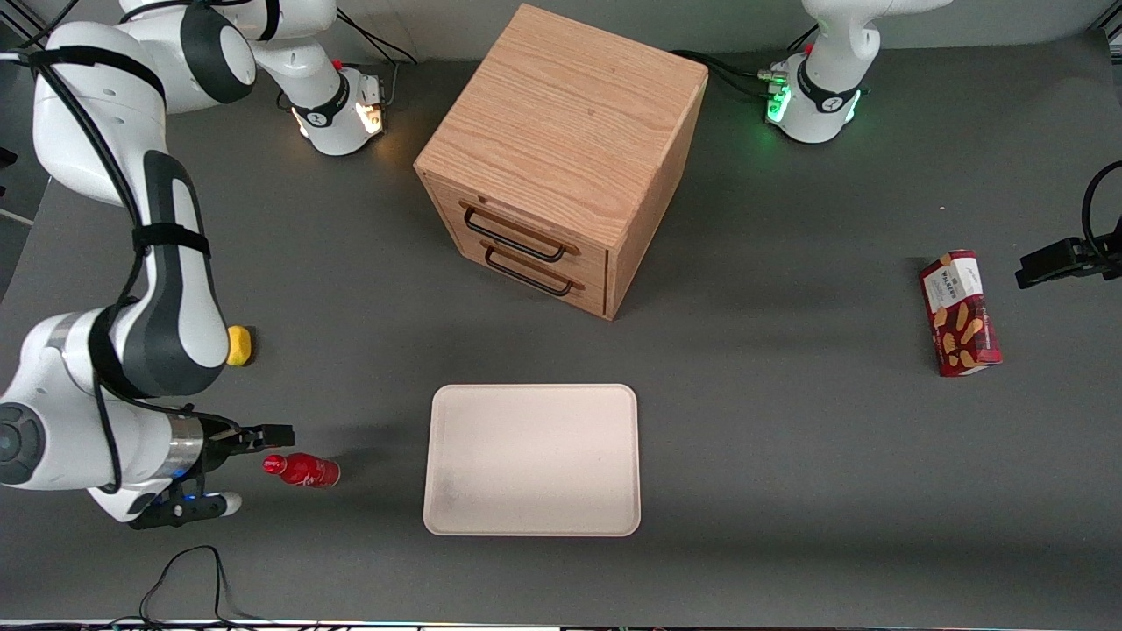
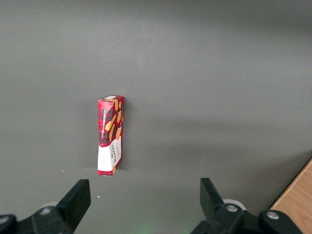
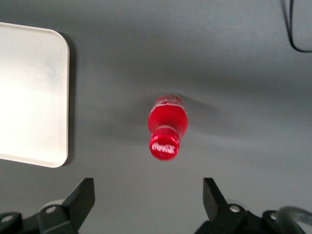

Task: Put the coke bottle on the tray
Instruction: 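Lower the open right gripper around the bottle and close on it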

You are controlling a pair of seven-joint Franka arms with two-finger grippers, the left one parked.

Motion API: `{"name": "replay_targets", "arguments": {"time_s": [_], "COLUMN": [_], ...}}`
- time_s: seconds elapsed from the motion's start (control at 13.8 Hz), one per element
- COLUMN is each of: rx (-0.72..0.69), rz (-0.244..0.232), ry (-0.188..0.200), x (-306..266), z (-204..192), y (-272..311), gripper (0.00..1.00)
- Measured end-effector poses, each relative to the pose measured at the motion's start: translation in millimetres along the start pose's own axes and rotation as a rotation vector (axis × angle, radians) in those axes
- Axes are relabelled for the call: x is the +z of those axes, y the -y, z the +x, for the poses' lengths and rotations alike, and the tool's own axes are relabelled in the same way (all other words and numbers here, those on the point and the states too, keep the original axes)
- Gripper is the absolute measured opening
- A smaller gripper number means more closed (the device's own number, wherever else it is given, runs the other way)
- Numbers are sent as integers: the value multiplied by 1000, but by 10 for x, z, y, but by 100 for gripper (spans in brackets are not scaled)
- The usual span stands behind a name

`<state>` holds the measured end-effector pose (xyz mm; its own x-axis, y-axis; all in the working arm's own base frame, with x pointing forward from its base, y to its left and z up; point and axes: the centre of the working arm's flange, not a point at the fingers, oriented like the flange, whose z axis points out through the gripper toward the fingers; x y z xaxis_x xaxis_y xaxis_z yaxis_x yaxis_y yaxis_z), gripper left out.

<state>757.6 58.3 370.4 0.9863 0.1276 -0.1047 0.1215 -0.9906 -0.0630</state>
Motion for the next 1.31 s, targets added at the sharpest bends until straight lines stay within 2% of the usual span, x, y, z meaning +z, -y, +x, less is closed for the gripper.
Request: {"name": "replay_targets", "arguments": {"time_s": [0.51,1.31], "rx": [-9,-11], "rz": [-34,-45], "ry": [-65,-60], "x": [225,312], "z": [160,179], "y": [-14,-34], "gripper": [98,93]}}
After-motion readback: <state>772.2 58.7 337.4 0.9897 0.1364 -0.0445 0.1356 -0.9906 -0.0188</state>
